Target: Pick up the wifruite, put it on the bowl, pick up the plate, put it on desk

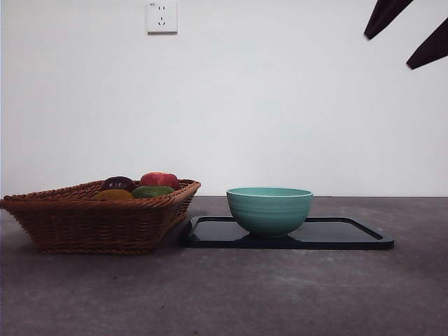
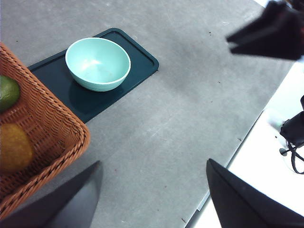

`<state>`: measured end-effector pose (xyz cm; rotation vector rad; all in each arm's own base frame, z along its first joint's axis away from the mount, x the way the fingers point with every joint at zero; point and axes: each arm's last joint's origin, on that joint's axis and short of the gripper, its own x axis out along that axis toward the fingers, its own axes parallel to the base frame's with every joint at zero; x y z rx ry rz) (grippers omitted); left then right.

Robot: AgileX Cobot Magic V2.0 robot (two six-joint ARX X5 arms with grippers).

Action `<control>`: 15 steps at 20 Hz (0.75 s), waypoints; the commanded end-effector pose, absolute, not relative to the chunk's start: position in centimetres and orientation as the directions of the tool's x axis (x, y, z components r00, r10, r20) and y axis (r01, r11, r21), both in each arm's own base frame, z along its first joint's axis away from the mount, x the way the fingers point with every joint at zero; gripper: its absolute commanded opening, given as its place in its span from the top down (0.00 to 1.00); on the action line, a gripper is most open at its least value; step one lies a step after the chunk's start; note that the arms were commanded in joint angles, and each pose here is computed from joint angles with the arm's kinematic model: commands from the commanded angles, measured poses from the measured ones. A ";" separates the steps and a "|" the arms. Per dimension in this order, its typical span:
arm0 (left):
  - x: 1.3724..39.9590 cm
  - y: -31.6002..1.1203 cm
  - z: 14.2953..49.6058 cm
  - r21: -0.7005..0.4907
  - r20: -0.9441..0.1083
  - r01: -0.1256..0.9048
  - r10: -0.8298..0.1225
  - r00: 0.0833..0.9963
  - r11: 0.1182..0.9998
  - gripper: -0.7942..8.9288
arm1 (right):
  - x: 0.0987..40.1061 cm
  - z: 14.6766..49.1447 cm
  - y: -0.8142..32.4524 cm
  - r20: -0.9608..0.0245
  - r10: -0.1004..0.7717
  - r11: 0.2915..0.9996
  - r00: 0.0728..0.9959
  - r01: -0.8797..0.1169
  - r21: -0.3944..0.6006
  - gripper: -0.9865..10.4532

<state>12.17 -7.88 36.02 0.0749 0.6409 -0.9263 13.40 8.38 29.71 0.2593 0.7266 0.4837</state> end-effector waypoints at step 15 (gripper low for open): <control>12.1 -8.0 36.2 -0.200 -0.549 0.776 -0.725 0.417 0.598 0.57 | 33.5 24.5 10.2 -0.743 0.436 0.897 0.508 -0.180 0.403 0.63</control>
